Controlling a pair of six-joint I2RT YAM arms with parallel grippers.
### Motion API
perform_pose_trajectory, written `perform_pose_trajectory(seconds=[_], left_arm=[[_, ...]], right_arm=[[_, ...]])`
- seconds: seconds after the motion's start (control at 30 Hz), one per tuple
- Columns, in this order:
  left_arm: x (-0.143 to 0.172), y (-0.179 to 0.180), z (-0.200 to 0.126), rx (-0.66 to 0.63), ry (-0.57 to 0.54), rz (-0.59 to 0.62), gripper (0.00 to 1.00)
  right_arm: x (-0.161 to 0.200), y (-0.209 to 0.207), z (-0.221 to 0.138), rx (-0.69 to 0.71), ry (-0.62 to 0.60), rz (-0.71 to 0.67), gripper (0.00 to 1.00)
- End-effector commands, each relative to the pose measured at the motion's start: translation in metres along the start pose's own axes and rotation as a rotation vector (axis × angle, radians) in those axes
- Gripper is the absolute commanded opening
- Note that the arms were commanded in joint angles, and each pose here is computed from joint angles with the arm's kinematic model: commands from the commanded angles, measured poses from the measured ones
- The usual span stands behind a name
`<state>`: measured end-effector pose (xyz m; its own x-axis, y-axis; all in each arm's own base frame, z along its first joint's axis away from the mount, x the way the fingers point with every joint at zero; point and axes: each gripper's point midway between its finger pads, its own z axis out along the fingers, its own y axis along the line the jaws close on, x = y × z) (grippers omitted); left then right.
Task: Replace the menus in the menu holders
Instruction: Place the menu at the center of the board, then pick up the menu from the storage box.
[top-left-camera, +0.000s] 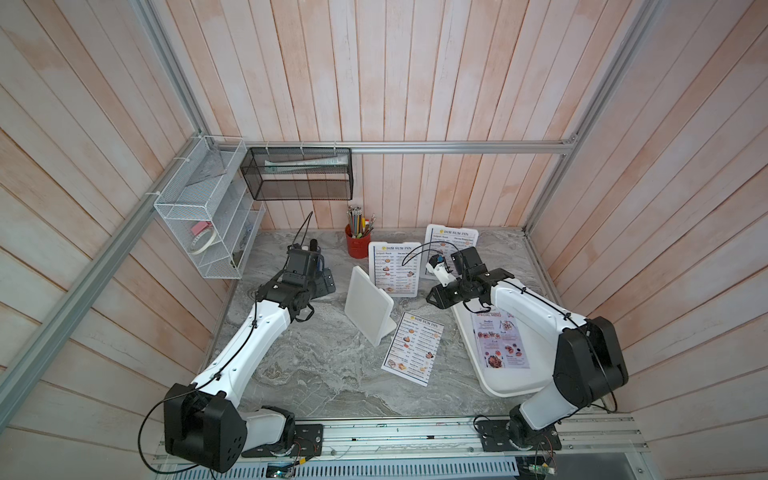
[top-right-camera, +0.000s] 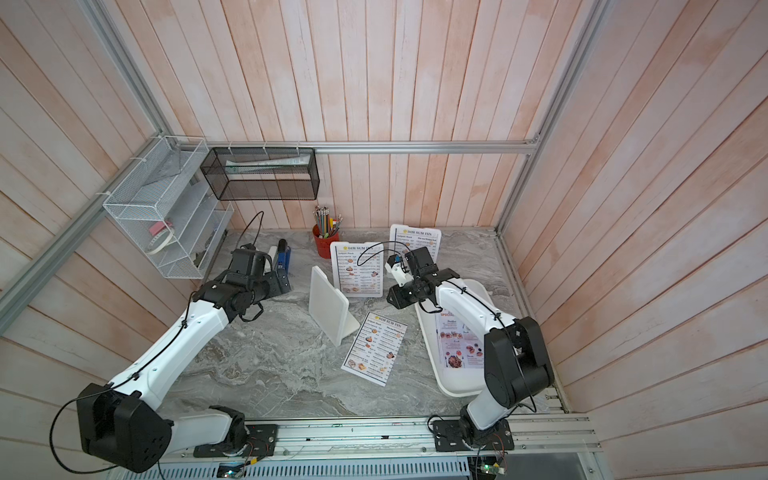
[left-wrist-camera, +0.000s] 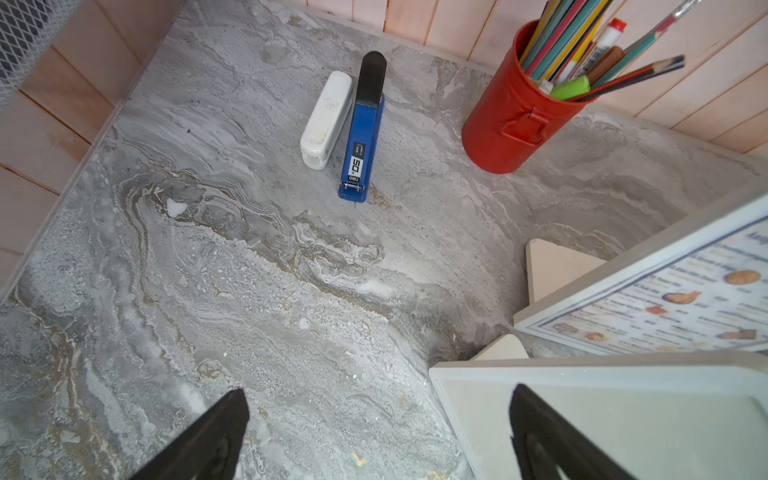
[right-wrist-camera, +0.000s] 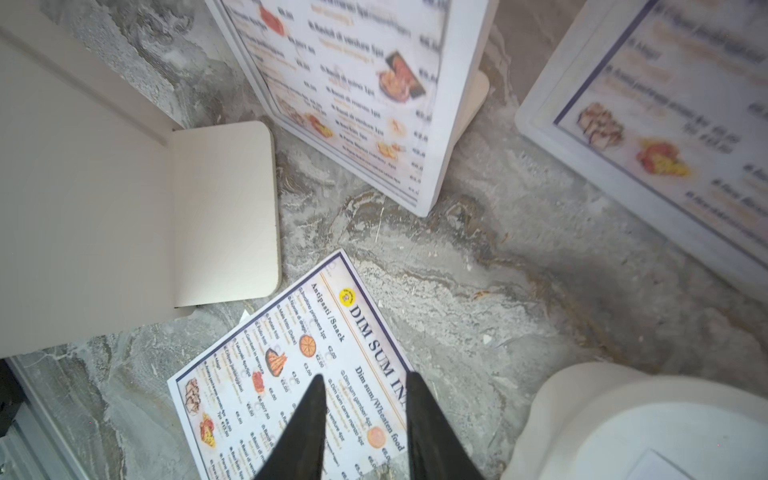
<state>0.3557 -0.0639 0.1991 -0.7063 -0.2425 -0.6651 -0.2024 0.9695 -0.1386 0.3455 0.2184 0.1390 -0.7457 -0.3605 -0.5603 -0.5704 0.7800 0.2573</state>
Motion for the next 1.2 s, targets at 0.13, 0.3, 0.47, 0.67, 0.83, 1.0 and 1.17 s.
perform_pose_trajectory(seconds=[0.13, 0.3, 0.47, 0.67, 0.83, 1.0, 1.17], left_arm=[[0.065, -0.046, -0.029, 0.109, 0.126, 0.17, 1.0], [0.108, -0.072, -0.061, 0.258, 0.202, 0.204, 0.99], [0.156, -0.121, -0.089, 0.444, 0.276, 0.295, 0.97], [0.196, -0.213, -0.125, 0.651, 0.292, 0.397, 0.97], [0.204, -0.27, -0.12, 0.694, 0.273, 0.388, 0.97], [0.204, -0.312, -0.102, 0.702, 0.246, 0.392, 0.97], [0.21, -0.341, -0.078, 0.706, 0.255, 0.387, 0.97]], right_arm=[[0.009, -0.034, -0.059, 0.162, -0.109, 0.286, 0.57], [0.069, -0.107, -0.087, 0.346, -0.188, 0.537, 0.71], [0.127, -0.172, -0.107, 0.543, -0.216, 0.754, 0.79], [0.168, -0.216, -0.106, 0.669, -0.224, 0.924, 0.82], [0.188, -0.224, -0.088, 0.647, -0.153, 0.968, 0.84], [0.193, -0.213, -0.06, 0.522, -0.1, 0.982, 0.84], [0.194, -0.19, -0.042, 0.382, -0.088, 1.002, 0.77]])
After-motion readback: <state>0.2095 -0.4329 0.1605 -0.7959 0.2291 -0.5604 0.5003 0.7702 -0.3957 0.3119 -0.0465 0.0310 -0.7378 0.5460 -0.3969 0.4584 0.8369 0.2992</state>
